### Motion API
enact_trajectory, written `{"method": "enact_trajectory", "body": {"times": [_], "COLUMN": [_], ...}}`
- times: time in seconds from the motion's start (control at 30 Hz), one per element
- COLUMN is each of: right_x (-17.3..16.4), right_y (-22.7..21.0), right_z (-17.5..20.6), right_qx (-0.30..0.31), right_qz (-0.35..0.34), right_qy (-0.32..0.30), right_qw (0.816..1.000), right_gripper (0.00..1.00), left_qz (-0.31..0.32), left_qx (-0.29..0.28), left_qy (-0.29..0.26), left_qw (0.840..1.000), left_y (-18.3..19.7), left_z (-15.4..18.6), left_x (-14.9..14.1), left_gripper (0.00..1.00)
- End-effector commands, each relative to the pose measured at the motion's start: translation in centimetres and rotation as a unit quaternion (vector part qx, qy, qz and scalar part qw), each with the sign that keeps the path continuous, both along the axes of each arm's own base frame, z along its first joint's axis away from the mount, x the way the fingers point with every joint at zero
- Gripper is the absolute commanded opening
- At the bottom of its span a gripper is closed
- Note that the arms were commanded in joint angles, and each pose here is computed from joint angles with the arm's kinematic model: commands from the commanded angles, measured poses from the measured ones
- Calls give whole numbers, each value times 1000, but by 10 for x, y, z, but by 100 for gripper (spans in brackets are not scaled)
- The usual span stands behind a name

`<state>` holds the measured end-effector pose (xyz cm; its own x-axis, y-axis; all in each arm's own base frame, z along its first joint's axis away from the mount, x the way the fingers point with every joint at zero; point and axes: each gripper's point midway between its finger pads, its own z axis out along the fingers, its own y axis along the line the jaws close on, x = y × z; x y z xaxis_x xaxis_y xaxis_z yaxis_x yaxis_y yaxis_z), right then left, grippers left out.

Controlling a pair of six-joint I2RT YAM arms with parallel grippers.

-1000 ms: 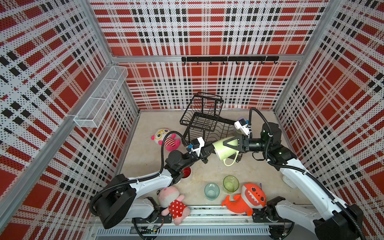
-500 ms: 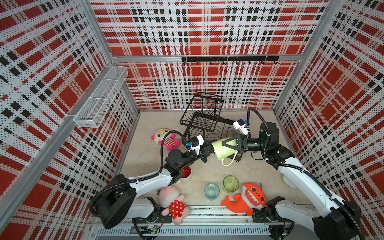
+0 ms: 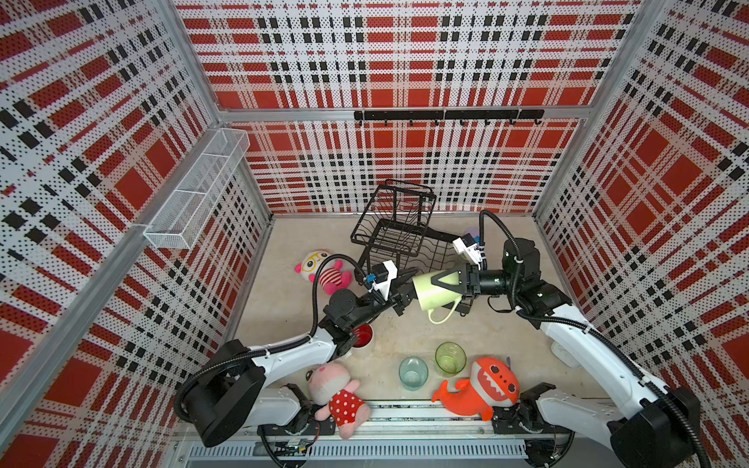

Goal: Load cups into a dish rack
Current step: Place the cup upside down at the dish rack.

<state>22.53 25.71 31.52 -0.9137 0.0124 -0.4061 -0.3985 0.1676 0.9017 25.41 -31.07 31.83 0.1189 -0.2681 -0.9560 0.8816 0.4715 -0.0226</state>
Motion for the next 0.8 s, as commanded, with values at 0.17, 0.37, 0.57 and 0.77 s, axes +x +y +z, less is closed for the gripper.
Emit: {"method": "enact_trajectory", "body": {"times": [0.17,0.37,0.57,0.77], "right_x": [1,2,3,-3], "right_y": [3,4,4,5], "right_z": [9,7,4,9], "right_qx": [1,1,2,13], "right_qz": [3,5,5,21], "right_qy": [-21,-16,-13,-21], "right_qw": [1000,1000,1000,999], "right_gripper": [66,65,65,77], "left_qz": [51,48,30,28], "left_qx": [-18,-11,-3,-11], "left_qy": [-4,-5,-6,-5], "left_qw": [999,999,1000,1000], "left_y": [15,12,7,11], "left_z": [15,12,8,9], "left_x": [12,14,10,8], "left_gripper": [46,46,17,0]}}
